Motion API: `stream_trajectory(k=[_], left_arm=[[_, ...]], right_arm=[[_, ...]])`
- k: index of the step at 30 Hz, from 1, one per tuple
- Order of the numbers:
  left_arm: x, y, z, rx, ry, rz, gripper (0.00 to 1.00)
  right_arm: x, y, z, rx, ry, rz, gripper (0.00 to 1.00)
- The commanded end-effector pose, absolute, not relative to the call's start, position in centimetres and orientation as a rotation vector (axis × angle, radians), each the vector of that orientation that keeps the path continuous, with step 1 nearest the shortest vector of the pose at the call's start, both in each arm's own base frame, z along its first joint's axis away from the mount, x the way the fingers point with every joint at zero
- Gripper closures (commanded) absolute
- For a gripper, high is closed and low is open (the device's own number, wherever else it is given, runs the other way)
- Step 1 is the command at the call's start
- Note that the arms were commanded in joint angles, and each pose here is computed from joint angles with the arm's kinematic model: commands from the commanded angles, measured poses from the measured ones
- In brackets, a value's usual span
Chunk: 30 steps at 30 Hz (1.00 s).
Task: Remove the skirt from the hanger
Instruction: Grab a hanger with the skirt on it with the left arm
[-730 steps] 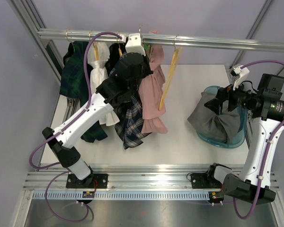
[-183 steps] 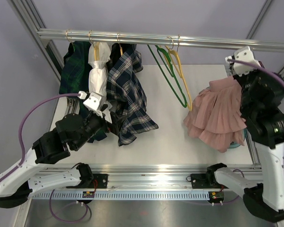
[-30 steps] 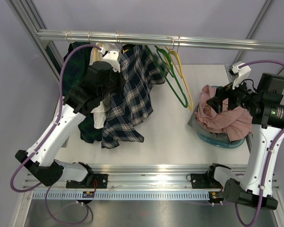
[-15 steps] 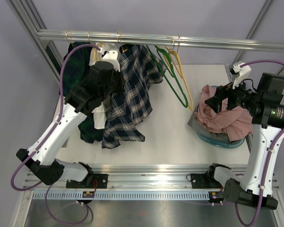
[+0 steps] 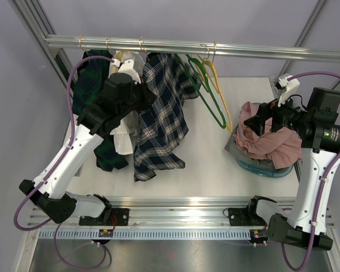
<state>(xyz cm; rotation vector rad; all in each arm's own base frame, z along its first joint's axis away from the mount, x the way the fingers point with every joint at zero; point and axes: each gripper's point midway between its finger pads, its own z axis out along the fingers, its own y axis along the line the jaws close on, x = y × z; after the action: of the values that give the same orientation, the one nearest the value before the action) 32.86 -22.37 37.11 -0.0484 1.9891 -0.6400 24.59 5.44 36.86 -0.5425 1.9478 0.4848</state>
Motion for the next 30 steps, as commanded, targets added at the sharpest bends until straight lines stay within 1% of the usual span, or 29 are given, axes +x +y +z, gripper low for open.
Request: stream_trajectory(k=[1, 4, 8, 14, 16, 20, 25, 30], left_arm=[[34.7, -21.1, 48.5, -0.040, 1.563, -0.711, 1.00], [34.8, -20.1, 49.0, 0.037, 1.537, -0.599, 1.00], [35.3, -18.2, 50.2, 0.152, 1.481, -0.387, 1.00], [35.9, -18.2, 51.4, 0.236, 1.448, -0.272, 1.00], [35.8, -19.0, 51.4, 0.266, 1.439, -0.274, 1.00], [35.1, -19.9, 52.4, 0.263, 1.392, -0.357, 1.00], [35.4, -20.2, 52.6, 0.110, 1.411, -0.471, 1.00], [36.0, -20.2, 52.9, 0.059, 1.397, -0.489, 1.00]], right_arm=[[24.3, 5.9, 37.5, -0.544, 1.918, 0.509, 0.05], [24.3, 5.9, 37.6, -0.544, 1.914, 0.509, 0.05], [24.3, 6.0, 37.6, -0.544, 1.912, 0.512, 0.05], [24.4, 6.0, 37.5, -0.539, 1.912, 0.513, 0.04], [24.4, 6.0, 37.4, -0.534, 1.914, 0.514, 0.04], [24.4, 5.9, 37.4, -0.524, 1.919, 0.513, 0.04], [24.5, 5.9, 37.4, -0.518, 1.918, 0.520, 0.04], [24.5, 5.9, 37.4, -0.514, 1.919, 0.524, 0.04]])
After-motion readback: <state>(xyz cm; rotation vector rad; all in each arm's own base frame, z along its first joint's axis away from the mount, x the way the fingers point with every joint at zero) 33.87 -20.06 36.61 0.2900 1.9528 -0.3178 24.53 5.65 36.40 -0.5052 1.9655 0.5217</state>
